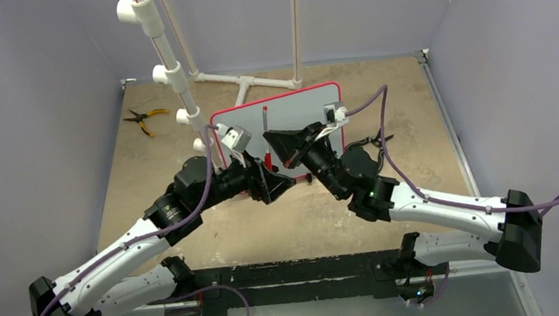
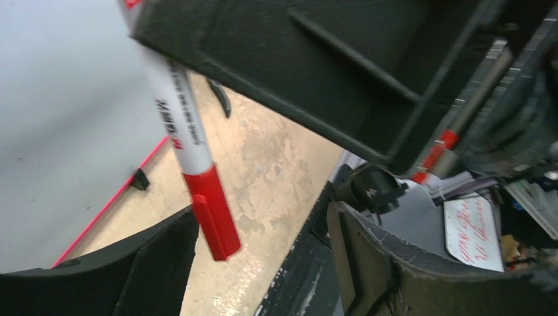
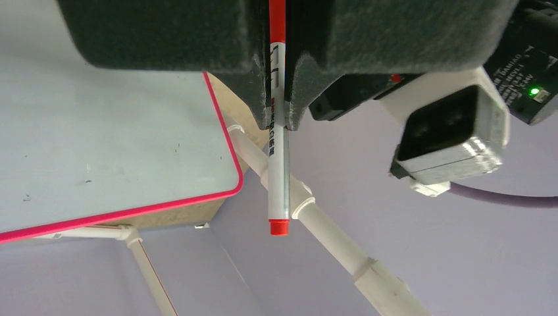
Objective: Write a sentence on the whiteboard
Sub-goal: Pick up the whiteboard marker at the center of the board.
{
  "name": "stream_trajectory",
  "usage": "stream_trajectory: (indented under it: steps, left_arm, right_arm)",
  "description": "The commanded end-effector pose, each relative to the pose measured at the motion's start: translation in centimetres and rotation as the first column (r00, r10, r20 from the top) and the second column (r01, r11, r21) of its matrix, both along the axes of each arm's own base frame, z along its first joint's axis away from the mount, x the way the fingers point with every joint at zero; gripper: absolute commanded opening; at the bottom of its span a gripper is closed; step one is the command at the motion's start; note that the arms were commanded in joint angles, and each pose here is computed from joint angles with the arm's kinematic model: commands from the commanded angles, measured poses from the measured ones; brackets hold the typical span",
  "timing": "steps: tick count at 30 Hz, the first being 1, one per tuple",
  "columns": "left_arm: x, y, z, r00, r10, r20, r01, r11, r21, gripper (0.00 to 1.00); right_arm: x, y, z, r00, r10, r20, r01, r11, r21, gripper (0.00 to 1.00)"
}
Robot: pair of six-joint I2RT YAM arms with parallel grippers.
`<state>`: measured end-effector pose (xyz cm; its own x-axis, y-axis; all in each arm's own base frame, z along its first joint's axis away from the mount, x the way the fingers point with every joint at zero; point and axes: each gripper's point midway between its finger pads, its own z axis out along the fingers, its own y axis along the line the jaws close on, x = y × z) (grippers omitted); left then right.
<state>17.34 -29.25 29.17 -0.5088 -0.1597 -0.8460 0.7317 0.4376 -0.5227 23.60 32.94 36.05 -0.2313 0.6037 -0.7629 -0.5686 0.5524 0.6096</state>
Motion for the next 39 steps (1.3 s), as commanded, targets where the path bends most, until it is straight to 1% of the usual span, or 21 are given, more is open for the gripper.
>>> stream_trajectory:
  steps: [1, 8, 10, 11, 12, 13, 16, 17, 19, 20, 21, 24, 26, 28, 29, 31, 33, 34, 36, 37, 39]
  left_arm:
    - [2.6, 0.1, 1.9, 0.988, 0.138, 0.074, -0.134, 0.989, -0.058, 0.67]
    - [2.7, 1.2, 4.0, 0.975, 0.191, 0.115, -0.175, 0.975, -0.141, 0.56]
    - [2.5, 1.1, 4.1, 0.976, 0.18, 0.121, -0.162, 0.976, -0.148, 0.46]
    - [2.5, 0.9, 4.0, 0.978, 0.172, 0.12, -0.155, 0.977, -0.144, 0.39]
    - [2.5, 0.7, 3.8, 0.98, 0.164, 0.117, -0.148, 0.98, -0.136, 0.28]
    - [2.5, 0.5, 3.4, 0.981, 0.156, 0.111, -0.143, 0.982, -0.121, 0.2]
    - [2.4, 0.3, 2.4, 0.985, 0.138, 0.107, -0.129, 0.988, -0.087, 0.03]
    - [2.3, 0.2, 2.3, 0.986, 0.128, 0.11, -0.12, 0.989, -0.081, 0.0]
    - [2.1, 0.3, 1.8, 0.986, 0.118, 0.121, -0.112, 0.992, -0.062, 0.0]
    - [2.0, 0.4, 1.5, 0.985, 0.113, 0.129, -0.108, 0.993, -0.048, 0.0]
    - [2.0, 0.5, 1.2, 0.984, 0.11, 0.14, -0.106, 0.994, -0.033, 0.0]
    - [1.7, 0.7, 0.6, 0.981, 0.081, 0.176, -0.084, 0.996, 0.01, 0.0]
    - [1.1, 0.5, 0.3, 0.978, 0.037, 0.203, -0.044, 0.999, 0.032, 0.0]
    - [0.8, 0.4, 0.2, 0.976, 0.011, 0.215, -0.021, 0.999, 0.046, 0.0]
    - [0.8, 0.4, 0.2, 0.975, 0.006, 0.22, -0.017, 0.999, 0.049, 0.0]
    - [0.8, 0.3, 0.1, 0.975, 0.0, 0.222, -0.013, 0.998, 0.057, 0.0]
    - [0.9, 0.2, 0.0, 0.976, -0.001, 0.22, -0.014, 0.998, 0.063, 0.0]
    - [1.0, 0.2, -0.1, 0.976, 0.0, 0.217, -0.015, 0.998, 0.066, 0.0]
    - [1.2, 0.2, -0.2, 0.977, 0.011, 0.215, -0.026, 0.997, 0.067, 0.0]
    - [1.4, 0.2, -0.3, 0.977, 0.02, 0.212, -0.035, 0.997, 0.068, 0.0]
    - [1.6, 0.3, -0.3, 0.978, 0.032, 0.208, -0.047, 0.997, 0.067, 0.0]
  right_arm:
    - [-0.5, -0.8, 1.6, 1.0, 0.007, 0.019, -0.008, 0.998, 0.064, 0.0]
    - [-0.7, -0.7, 1.0, 1.0, 0.021, 0.008, -0.021, 0.998, 0.053, 0.0]
    - [-0.7, -0.4, 0.9, 1.0, 0.027, 0.007, -0.027, 0.998, 0.053, 0.0]
    - [-0.7, -0.4, 0.9, 1.0, 0.029, 0.007, -0.029, 0.998, 0.053, 0.0]
    - [-0.7, -0.3, 0.9, 0.999, 0.033, 0.007, -0.033, 0.998, 0.053, 0.0]
    - [-0.7, -0.2, 0.9, 0.999, 0.035, 0.006, -0.035, 0.998, 0.053, 0.0]
    - [-0.8, -0.2, 1.1, 0.999, 0.041, 0.002, -0.041, 0.998, 0.052, 0.0]
    - [-0.8, -0.2, 1.2, 0.999, 0.041, 0.002, -0.041, 0.998, 0.051, 0.0]
    - [-0.8, -0.4, 1.2, 0.999, 0.035, -0.006, -0.035, 0.999, 0.041, 0.02]
    - [-0.7, -0.5, 1.1, 0.999, 0.031, -0.014, -0.031, 0.999, 0.031, 0.06]
    - [-0.7, -0.6, 1.1, 0.999, 0.027, -0.022, -0.027, 0.999, 0.024, 0.14]
    - [-0.7, -0.7, 0.9, 0.999, 0.028, -0.04, -0.028, 1.0, -0.006, 0.5]
    - [-0.6, -0.9, 1.0, 0.998, 0.04, -0.048, -0.041, 0.999, -0.023, 0.66]
    - [-0.3, -1.0, 0.8, 0.997, 0.04, -0.06, -0.043, 0.998, -0.046, 0.74]
    - [0.0, -1.2, 0.5, 0.997, 0.033, -0.073, -0.038, 0.997, -0.065, 0.75]
    - [0.2, -1.0, 0.3, 0.997, 0.046, -0.067, -0.054, 0.992, -0.113, 0.73]
    - [-0.2, -0.6, 0.4, 0.995, 0.088, -0.048, -0.094, 0.985, -0.147, 0.67]
    - [-0.4, -0.5, 0.5, 0.994, 0.1, -0.036, -0.105, 0.982, -0.159, 0.61]
    - [-0.7, -0.5, 0.8, 0.993, 0.117, -0.029, -0.121, 0.98, -0.157, 0.42]
    - [-0.9, -0.6, 0.9, 0.992, 0.121, -0.027, -0.124, 0.98, -0.154, 0.36]
    - [-1.1, -0.7, 1.0, 0.991, 0.132, -0.023, -0.134, 0.979, -0.152, 0.3]
